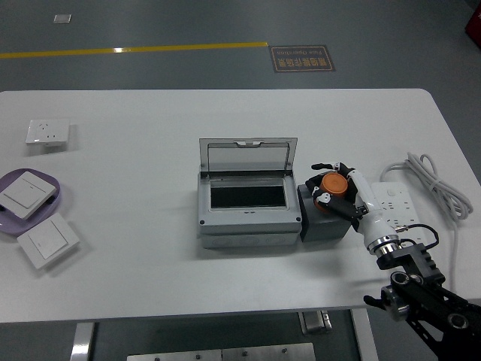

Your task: Pick up the cylinder from the cube,place it in the box,flap close box

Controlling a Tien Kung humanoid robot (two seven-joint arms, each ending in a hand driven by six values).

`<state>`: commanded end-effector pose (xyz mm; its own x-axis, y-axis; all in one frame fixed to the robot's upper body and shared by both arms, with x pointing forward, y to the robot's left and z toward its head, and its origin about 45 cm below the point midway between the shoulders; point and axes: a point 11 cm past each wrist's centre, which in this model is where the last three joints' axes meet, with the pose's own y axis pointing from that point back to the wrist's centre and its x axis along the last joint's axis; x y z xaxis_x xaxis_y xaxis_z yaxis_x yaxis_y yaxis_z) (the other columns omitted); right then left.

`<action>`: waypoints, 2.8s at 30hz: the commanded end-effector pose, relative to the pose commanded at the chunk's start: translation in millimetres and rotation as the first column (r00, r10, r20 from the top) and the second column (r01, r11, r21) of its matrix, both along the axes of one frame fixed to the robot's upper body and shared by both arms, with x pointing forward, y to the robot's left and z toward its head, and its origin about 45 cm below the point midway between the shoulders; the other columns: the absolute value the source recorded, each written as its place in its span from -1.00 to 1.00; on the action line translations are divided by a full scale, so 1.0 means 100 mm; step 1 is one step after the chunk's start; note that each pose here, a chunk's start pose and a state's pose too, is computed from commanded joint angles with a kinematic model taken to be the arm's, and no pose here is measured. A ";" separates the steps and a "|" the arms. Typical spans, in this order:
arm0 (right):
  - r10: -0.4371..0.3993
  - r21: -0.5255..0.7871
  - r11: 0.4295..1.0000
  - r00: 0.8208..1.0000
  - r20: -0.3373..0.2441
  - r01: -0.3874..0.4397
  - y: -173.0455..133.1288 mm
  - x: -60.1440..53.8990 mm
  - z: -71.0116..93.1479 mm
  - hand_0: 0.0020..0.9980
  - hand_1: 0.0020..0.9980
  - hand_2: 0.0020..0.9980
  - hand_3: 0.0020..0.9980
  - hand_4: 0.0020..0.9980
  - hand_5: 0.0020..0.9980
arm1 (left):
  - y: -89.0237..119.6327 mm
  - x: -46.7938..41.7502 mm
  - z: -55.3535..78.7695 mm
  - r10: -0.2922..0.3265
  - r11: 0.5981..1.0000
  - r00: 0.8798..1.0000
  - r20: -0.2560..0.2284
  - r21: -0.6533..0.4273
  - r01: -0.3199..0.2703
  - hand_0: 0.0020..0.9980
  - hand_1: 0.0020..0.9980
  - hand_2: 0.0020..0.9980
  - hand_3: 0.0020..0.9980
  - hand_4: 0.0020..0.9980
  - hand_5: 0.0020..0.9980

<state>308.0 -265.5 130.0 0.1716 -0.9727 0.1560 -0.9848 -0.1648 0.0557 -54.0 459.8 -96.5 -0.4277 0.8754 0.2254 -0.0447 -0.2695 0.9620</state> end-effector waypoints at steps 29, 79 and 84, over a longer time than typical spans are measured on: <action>0.115 -0.057 0.993 0.976 0.188 -0.106 0.38 0.14 0.81 0.00 -0.11 -0.17 -0.34 -0.99 -1.00 | -0.01 -0.014 0.00 0.002 1.000 1.000 -0.003 -0.002 -0.002 0.23 0.25 0.24 0.28 0.41 -0.67; 0.507 -0.866 0.342 0.847 -0.158 -0.366 1.46 0.34 0.65 0.49 0.32 0.32 0.36 -0.16 -0.54 | 0.00 0.029 0.00 -0.020 1.000 1.000 -0.007 -0.002 0.020 0.23 0.25 0.24 0.28 0.41 -0.67; 0.514 -0.872 0.350 0.848 -0.127 -0.343 1.47 0.34 0.68 0.51 0.32 0.32 0.34 0.16 -0.22 | 0.00 0.032 0.00 -0.020 1.000 1.000 -0.006 -0.002 0.020 0.23 0.25 0.24 0.28 0.41 -0.67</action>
